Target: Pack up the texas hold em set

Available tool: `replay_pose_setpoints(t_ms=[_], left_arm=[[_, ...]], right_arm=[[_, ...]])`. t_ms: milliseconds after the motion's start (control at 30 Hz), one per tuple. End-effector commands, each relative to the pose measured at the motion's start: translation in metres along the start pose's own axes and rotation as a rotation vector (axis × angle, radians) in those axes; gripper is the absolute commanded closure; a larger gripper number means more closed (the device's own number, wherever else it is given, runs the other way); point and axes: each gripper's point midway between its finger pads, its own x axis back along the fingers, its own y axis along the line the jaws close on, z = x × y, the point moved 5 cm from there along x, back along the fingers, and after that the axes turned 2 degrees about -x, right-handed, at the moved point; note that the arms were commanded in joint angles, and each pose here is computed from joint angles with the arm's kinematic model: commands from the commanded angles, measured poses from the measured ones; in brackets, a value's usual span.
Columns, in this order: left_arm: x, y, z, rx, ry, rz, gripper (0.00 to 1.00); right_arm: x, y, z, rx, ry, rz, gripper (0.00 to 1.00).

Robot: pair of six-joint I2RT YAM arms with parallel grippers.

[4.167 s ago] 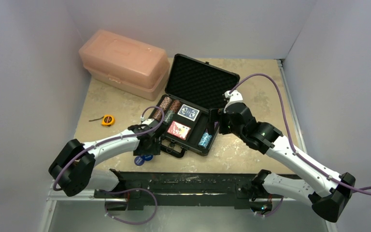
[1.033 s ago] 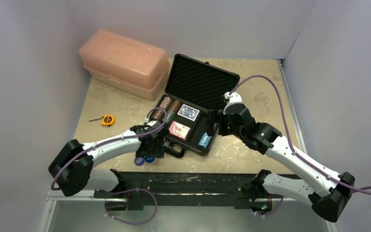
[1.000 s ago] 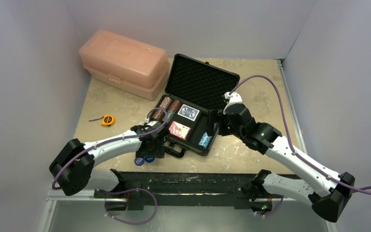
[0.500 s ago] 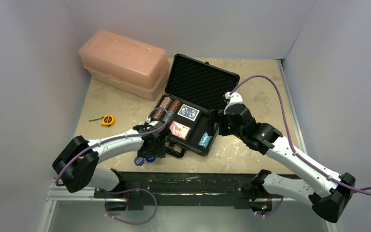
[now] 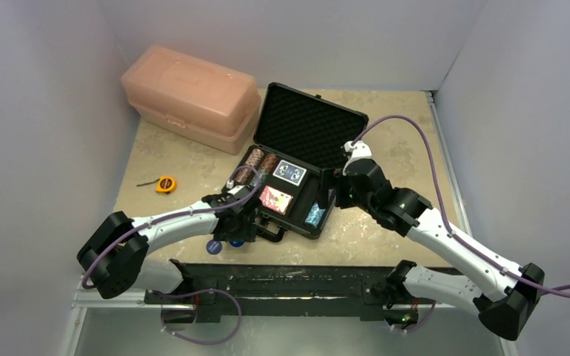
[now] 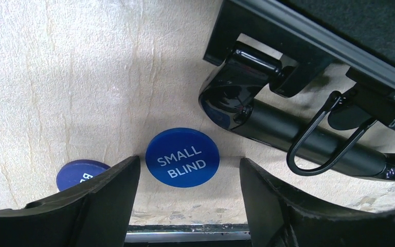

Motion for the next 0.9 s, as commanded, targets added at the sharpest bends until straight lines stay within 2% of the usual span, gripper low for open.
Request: replay_pose_setpoints(t_ms=[0, 167, 600, 867], left_arm=[[-0.003, 0.002, -0.002, 0.033, -0.027, -0.019, 0.3], [-0.007, 0.004, 0.0, 0.038, -0.007, -0.058, 0.37], [-0.014, 0.002, 0.008, 0.036, 0.016, -0.032, 0.59], [0.005, -0.007, 0.002, -0.007, -0.029, 0.031, 0.66]], right_arm=[[-0.002, 0.002, -0.004, -0.007, -0.015, -0.002, 0.01], [-0.003, 0.003, -0.005, -0.005, -0.012, -0.001, 0.01], [-0.006, 0.005, -0.006, -0.005, -0.007, -0.008, 0.01], [-0.005, 0.007, -0.007, -0.01, -0.011, -0.018, 0.01]])
